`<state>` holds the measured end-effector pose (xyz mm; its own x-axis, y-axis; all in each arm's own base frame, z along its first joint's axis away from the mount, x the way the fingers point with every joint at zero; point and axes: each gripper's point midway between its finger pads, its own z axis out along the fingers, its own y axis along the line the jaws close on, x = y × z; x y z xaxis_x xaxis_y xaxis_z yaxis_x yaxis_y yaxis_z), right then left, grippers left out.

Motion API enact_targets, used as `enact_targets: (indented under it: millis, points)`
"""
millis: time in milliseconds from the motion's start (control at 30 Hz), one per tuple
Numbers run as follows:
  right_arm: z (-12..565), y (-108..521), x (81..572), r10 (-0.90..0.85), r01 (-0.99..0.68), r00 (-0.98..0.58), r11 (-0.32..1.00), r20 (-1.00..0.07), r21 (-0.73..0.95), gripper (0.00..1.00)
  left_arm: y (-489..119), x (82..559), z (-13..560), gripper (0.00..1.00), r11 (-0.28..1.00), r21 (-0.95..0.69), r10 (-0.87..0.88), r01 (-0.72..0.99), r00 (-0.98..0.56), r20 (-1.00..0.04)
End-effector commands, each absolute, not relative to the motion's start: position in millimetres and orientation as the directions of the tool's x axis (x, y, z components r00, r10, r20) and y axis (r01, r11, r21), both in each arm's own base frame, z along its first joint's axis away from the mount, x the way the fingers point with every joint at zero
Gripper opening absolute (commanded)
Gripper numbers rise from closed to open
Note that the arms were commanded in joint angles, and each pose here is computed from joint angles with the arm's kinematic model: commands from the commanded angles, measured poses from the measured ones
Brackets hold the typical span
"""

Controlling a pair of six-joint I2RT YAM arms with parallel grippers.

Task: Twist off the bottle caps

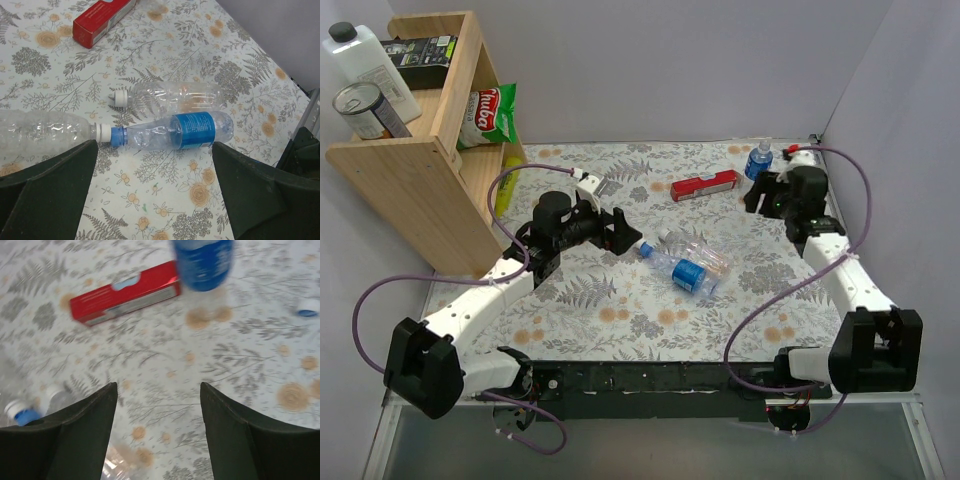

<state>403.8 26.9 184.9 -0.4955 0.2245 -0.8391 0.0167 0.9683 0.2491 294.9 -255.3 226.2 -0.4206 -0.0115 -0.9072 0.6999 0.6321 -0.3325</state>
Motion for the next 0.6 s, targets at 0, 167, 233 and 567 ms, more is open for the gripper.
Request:
enact_targets:
  millis: [0, 167, 233, 567]
  points:
    - [191, 85, 382, 0.08, -0.178, -0.428, 0.969, -0.9, 0.171, 0.72, -253, 307, 229, 0.98, 0.677, -0.356, -0.049, 0.644, -0.444, -0.895]
    - [179, 154, 354, -0.107, -0.462, -0.435, 0.879, -0.894, 0.119, 0.66, -250, 309, 220, 0.98, 0.699, -0.368, -0.046, 0.613, -0.475, -0.879]
    - [160, 183, 335, -0.191, -0.555, -0.483, 0.821, -0.855, 0.131, 0.65, -249, 310, 221, 0.98, 0.703, -0.367, -0.048, 0.608, -0.475, -0.879]
    - [123, 254, 305, -0.44, -0.726, -0.466, 0.686, -0.768, 0.047, 0.63, -243, 317, 216, 0.98, 0.744, -0.363, -0.058, 0.561, -0.487, -0.872]
